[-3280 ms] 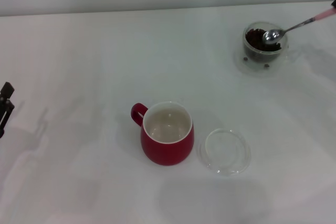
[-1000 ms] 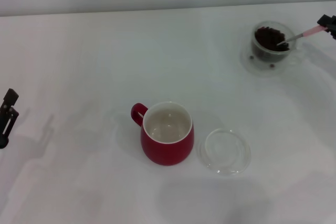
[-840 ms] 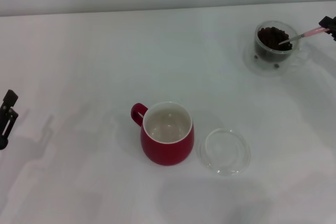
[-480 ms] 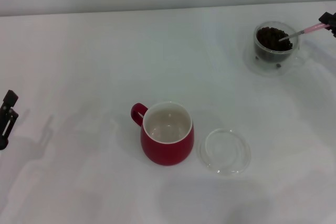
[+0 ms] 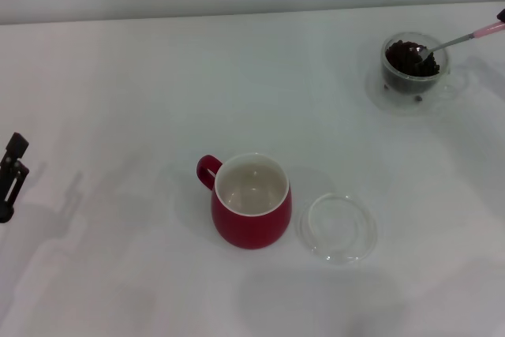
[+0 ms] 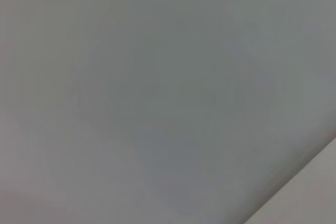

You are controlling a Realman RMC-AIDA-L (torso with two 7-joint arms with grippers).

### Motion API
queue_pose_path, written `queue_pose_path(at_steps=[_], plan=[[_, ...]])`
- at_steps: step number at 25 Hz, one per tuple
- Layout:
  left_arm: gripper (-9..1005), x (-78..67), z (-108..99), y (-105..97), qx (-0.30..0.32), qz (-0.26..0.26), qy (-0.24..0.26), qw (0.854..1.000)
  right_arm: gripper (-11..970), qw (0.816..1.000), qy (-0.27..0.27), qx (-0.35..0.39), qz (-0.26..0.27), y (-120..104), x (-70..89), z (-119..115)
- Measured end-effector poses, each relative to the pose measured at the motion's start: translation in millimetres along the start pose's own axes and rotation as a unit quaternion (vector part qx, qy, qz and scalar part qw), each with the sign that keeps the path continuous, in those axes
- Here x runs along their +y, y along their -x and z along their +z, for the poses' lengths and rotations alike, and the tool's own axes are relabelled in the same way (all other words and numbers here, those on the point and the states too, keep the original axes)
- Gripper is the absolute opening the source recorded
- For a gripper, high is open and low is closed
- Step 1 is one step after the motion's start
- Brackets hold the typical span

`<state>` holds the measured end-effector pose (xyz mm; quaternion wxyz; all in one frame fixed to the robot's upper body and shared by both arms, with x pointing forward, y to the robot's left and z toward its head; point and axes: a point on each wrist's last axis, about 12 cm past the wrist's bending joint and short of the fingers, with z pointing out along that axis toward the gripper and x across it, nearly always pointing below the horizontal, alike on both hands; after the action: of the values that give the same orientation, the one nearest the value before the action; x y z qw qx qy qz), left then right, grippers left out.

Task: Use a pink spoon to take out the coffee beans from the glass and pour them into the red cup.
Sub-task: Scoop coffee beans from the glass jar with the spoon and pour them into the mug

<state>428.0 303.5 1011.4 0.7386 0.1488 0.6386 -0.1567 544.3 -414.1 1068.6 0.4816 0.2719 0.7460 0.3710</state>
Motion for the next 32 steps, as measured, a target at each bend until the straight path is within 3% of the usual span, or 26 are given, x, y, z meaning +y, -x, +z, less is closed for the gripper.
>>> queue_pose_path(at_steps=[32], plan=[[560,-4.1,1,-1,-0.001,-0.009,-0.001,1.000,152,0.997,0.025,0.014,0.077,5,-1.9,-15]])
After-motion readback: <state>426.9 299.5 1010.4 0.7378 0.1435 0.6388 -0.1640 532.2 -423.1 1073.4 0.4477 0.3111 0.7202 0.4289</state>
